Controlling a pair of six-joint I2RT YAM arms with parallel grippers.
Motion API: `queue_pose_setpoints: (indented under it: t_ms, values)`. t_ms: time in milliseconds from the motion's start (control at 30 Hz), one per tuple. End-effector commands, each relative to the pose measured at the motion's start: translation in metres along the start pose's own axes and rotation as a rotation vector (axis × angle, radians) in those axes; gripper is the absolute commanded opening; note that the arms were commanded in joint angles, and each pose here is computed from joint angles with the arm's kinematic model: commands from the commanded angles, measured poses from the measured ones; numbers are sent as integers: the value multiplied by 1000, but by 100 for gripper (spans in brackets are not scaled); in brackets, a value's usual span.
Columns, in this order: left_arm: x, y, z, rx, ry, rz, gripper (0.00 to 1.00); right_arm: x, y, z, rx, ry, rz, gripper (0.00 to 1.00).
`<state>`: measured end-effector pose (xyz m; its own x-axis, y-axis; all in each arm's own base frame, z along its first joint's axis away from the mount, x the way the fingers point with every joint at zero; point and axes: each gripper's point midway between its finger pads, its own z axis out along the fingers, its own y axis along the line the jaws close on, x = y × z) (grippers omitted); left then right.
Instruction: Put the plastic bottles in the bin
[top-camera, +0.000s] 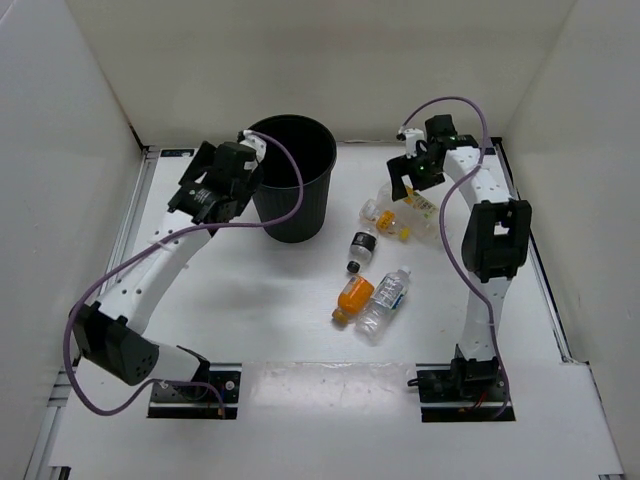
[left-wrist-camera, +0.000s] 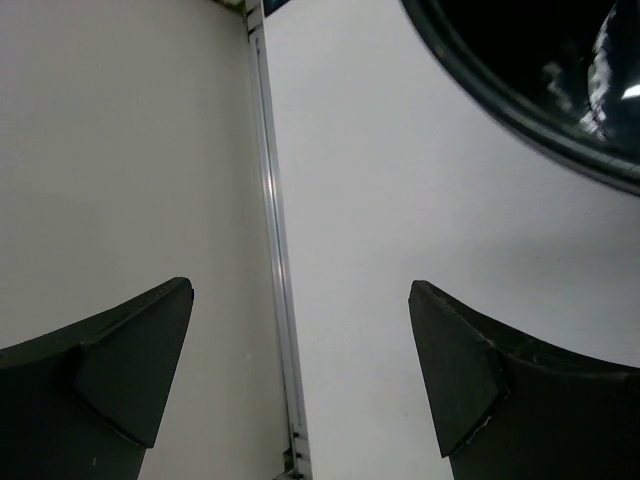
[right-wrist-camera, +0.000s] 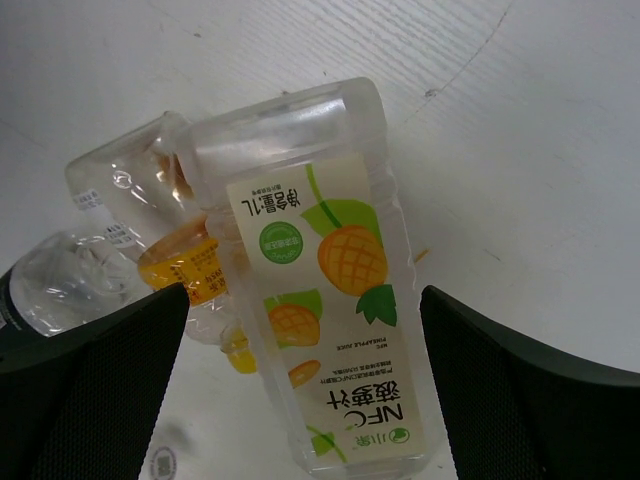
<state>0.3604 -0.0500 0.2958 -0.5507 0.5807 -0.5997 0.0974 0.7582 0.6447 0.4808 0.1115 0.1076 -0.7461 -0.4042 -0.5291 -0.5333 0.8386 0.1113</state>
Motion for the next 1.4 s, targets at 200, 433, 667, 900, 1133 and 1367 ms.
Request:
queue_pose_setpoints:
  t_ms: [200,433,667,900,1133,1367]
  values:
    - [13,72,-3,-207,48,-128,100,21,-19,41,192,109,-23,100]
    - [51,90,12,-290,171,-130,100,31,-51,51,382,147,62,96]
    - [72,125,16,-403,228,-278,100,2,-42,22,404,42,124,21]
    - [83,126,13,-386,232,-305,100,-87,-53,-92,579,-287,205,1]
    - [101,72,10,-115,225,-359,100,-212,29,-269,333,-1013,325,0]
    - [158,1,5,104,315,-313,99,-285,163,-344,6,-1378,129,4]
